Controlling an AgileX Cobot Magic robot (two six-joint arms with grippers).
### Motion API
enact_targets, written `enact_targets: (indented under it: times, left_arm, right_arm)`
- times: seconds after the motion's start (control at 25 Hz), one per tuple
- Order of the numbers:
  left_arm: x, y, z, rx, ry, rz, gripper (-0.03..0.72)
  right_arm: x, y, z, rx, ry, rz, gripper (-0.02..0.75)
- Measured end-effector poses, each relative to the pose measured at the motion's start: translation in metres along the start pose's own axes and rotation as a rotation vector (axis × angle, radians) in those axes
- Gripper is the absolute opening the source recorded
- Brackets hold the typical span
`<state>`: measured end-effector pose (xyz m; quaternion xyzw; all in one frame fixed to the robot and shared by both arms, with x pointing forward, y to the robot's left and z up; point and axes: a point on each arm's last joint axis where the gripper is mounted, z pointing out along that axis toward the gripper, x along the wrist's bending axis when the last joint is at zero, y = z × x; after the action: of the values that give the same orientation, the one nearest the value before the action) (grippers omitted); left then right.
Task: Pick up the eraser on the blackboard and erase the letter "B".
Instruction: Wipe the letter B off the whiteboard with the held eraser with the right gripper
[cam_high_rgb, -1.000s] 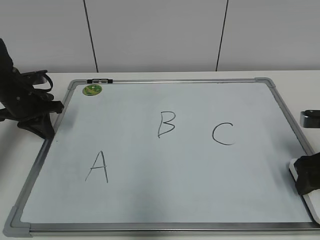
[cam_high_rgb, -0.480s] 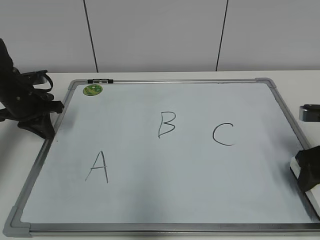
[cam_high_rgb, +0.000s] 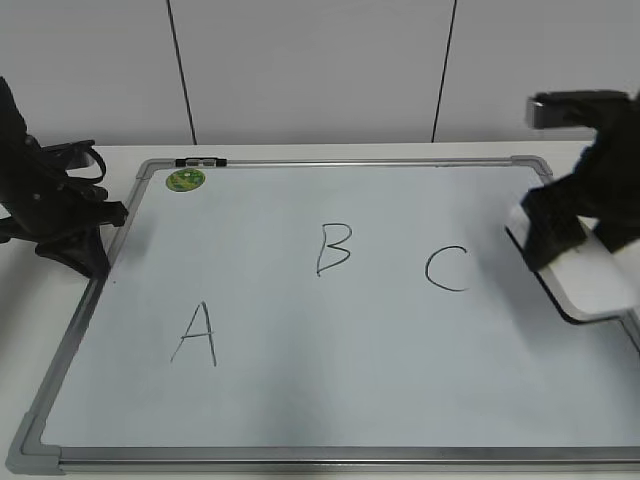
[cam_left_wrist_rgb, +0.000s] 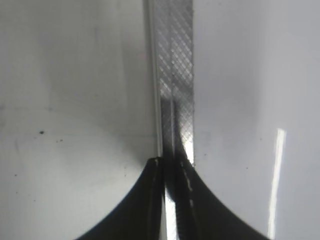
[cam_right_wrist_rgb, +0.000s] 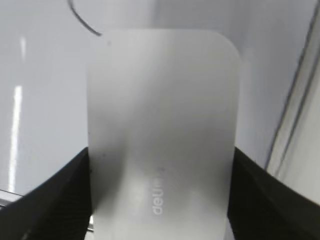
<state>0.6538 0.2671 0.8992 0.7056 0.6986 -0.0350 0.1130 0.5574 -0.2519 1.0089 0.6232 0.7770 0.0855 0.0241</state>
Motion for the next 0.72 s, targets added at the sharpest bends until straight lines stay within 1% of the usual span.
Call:
enact_targets:
  times: [0.04,0.16,0.32,0.52,0.72]
  left_arm:
    - [0.000,0.000,0.000,0.000,0.000,0.000,0.029]
    - [0.000,0.000,0.000,0.000,-0.001,-0.001,0.029]
    - [0.000,0.000,0.000,0.000,-0.001,-0.001,0.029]
    - [0.000,0.000,0.000,0.001,-0.003,-0.003,0.029]
    - [-0.001,-0.001,0.000,0.006,-0.007,-0.005,0.029]
  right_arm:
    - [0.008,0.006,-0.004,-0.018,0.002,-0.025,0.534]
    - [0.041,0.034,-0.016,-0.076,0.021,-0.125,0.534]
    - [0.073,0.065,-0.012,-0.049,0.044,-0.210,0.534]
    - [0.097,0.104,0.010,-0.016,0.056,-0.263,0.534]
    - [0.106,0.145,0.036,-0.069,0.059,-0.271,0.533]
